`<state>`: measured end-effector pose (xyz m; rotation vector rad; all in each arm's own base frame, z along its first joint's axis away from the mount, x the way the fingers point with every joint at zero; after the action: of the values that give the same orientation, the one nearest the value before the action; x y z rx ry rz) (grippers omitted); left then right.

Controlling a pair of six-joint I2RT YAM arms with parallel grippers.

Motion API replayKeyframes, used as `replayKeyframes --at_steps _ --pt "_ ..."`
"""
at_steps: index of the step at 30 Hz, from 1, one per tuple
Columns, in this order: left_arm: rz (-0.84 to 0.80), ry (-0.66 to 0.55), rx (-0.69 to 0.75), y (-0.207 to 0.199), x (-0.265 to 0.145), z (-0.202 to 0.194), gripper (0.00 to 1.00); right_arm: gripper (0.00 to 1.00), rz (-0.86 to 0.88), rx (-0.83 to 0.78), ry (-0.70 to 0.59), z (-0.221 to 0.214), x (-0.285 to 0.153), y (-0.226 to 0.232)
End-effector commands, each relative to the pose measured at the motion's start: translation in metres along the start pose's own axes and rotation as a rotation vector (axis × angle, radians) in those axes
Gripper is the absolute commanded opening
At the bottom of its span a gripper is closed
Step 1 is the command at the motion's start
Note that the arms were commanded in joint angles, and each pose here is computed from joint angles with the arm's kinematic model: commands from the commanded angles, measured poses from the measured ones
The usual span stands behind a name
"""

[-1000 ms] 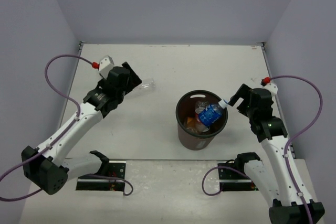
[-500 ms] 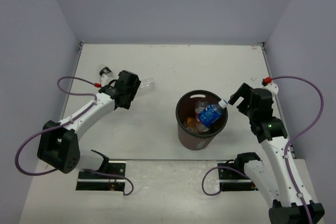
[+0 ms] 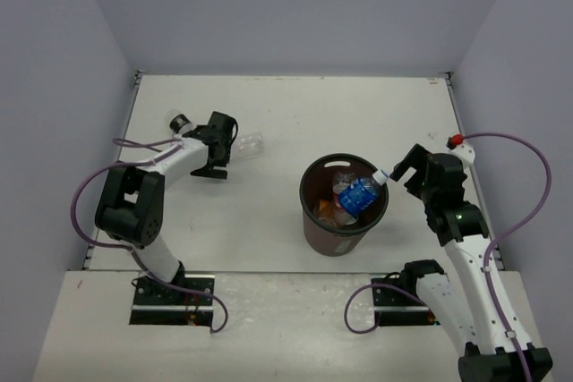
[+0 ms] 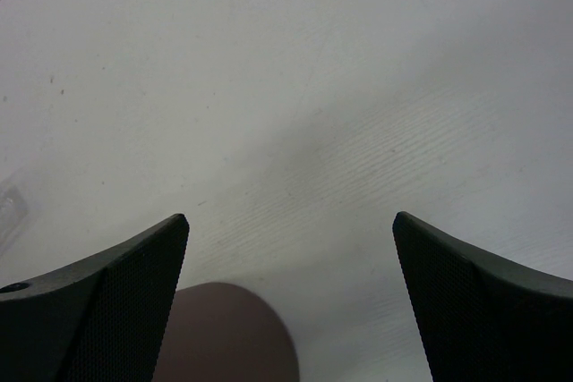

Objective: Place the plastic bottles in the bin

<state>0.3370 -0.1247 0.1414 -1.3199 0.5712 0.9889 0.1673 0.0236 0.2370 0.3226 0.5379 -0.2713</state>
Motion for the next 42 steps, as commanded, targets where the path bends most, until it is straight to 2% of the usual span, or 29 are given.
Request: replayKeyframes --at_steps 1,8,13,16,19,24,26,28,31,33,34,38,42 --pt "-0.039 -0.009 -0.085 -0.018 0.006 0.002 1.00 0.99 -0.015 0.012 -0.028 0.006 0.006 0.003" --pt "0.033 -0.017 -0.092 -0.020 0.032 0.004 0.99 0.99 -0.034 0.008 -0.026 0.007 0.010 0.002" --pt "0.094 0.000 -0.042 -0.020 0.044 -0.005 0.73 0.99 -0.045 0.011 -0.036 0.007 0.009 0.001" --pt "0.114 0.026 -0.027 -0.019 0.045 -0.009 0.52 0.99 -0.055 0.014 -0.049 0.006 0.007 -0.001" --pt "0.114 0.045 -0.009 -0.017 0.039 -0.007 0.37 0.99 -0.054 0.023 -0.066 0.005 0.004 -0.003" --pt "0.066 0.042 0.003 -0.007 0.011 0.009 0.27 0.99 -0.052 0.029 -0.074 0.004 0.003 -0.004" --pt "-0.046 0.059 0.026 -0.014 -0.015 0.019 0.25 0.99 -0.047 0.026 -0.068 0.004 0.003 -0.003" --pt "-0.197 0.079 0.121 -0.022 -0.039 0.026 0.24 0.99 -0.040 0.022 -0.059 0.004 0.004 -0.002" --pt "-0.522 0.140 0.279 -0.046 -0.096 0.037 0.24 0.99 -0.030 0.016 -0.055 0.005 0.004 -0.001" --pt "-0.789 0.176 0.450 -0.062 -0.135 0.035 0.25 0.99 -0.016 0.014 -0.053 0.004 0.003 -0.001" --pt "-0.903 0.211 0.530 -0.066 -0.157 0.031 0.26 0.99 -0.010 0.015 -0.054 0.004 0.002 -0.001" --pt "-1.327 0.213 0.931 -0.070 -0.256 -0.011 0.27 0.99 0.032 0.011 -0.074 0.003 0.000 0.001" --pt "-1.594 0.219 1.105 -0.053 -0.316 -0.031 0.31 0.99 0.046 0.004 -0.077 0.001 -0.002 0.000"
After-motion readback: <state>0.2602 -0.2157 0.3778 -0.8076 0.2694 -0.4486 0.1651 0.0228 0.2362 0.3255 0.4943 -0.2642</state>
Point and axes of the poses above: each gripper's point midway between its finger pads, its own x axis out along the fingers, its own y axis along the line the jaws close on, z = x × y, the point moved 10 cm from there along -x, back along the fingers, and after that the axes turned 9 degrees about -x, right-handed, at the moved point
